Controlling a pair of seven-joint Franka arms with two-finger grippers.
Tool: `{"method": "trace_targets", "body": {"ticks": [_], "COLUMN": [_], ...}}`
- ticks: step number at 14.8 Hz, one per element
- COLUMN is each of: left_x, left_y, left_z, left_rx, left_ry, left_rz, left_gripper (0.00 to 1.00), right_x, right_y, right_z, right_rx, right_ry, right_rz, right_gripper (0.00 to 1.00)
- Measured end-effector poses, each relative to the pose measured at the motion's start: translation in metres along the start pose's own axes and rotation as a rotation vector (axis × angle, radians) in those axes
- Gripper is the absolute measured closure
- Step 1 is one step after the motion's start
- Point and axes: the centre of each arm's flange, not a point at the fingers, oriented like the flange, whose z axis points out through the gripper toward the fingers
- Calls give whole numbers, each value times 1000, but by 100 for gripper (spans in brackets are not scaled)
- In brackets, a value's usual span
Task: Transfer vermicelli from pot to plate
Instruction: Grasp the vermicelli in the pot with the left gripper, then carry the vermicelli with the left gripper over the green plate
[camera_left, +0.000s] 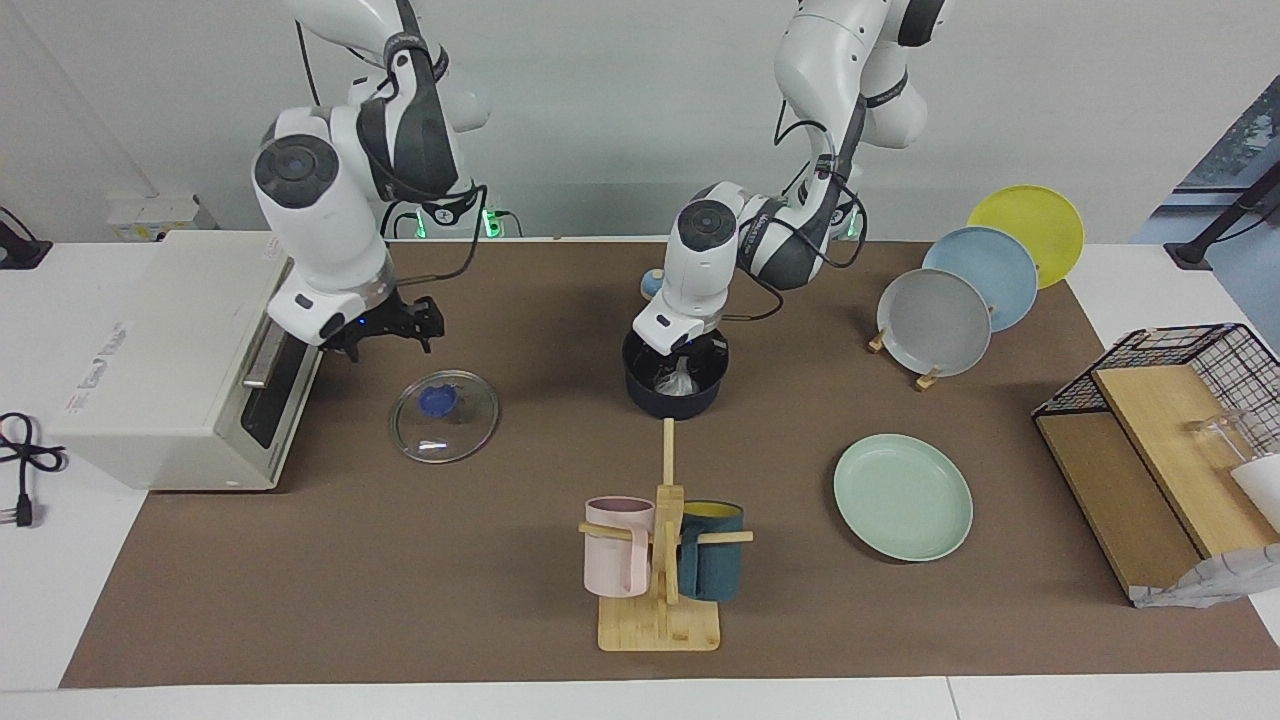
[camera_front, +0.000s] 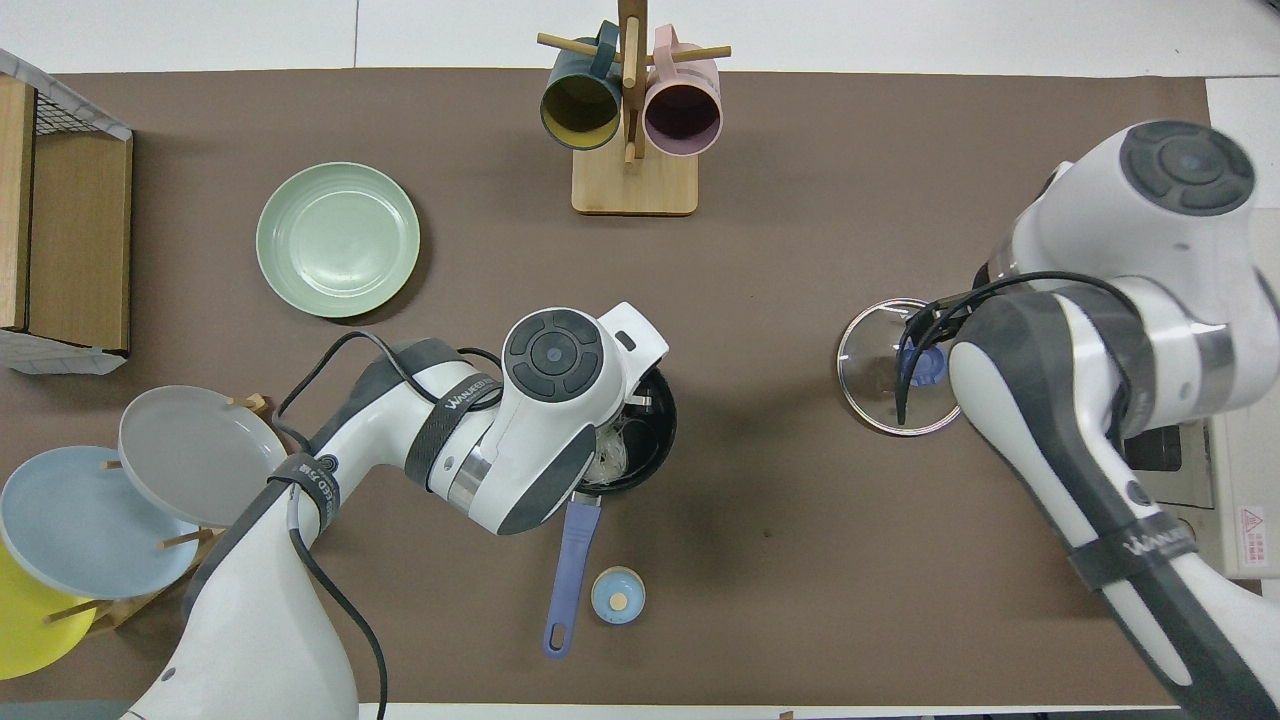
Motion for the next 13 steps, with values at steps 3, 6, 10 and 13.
{"method": "trace_targets", "body": {"ticks": [3, 6, 10, 13], "left_x": [7, 19, 56, 86], "left_y": [-19, -45, -126, -213], "left_z": [-60, -125, -183, -194], "left_rx": [16, 11, -21, -42], "left_ry": [-23, -28, -19, -8], "left_rz": [-21, -55, -130, -165], "left_gripper": [83, 83, 83, 83], "right_x": [-27, -46, -48, -55], "right_y": [11, 12, 12, 17], "right_z": [-57, -73, -69, -70], "right_rx": [-1, -2, -2, 0], "right_ry": [27, 17, 3, 1], "right_rz": [25, 30, 29, 41], "right_gripper": [0, 0, 0, 0]}}
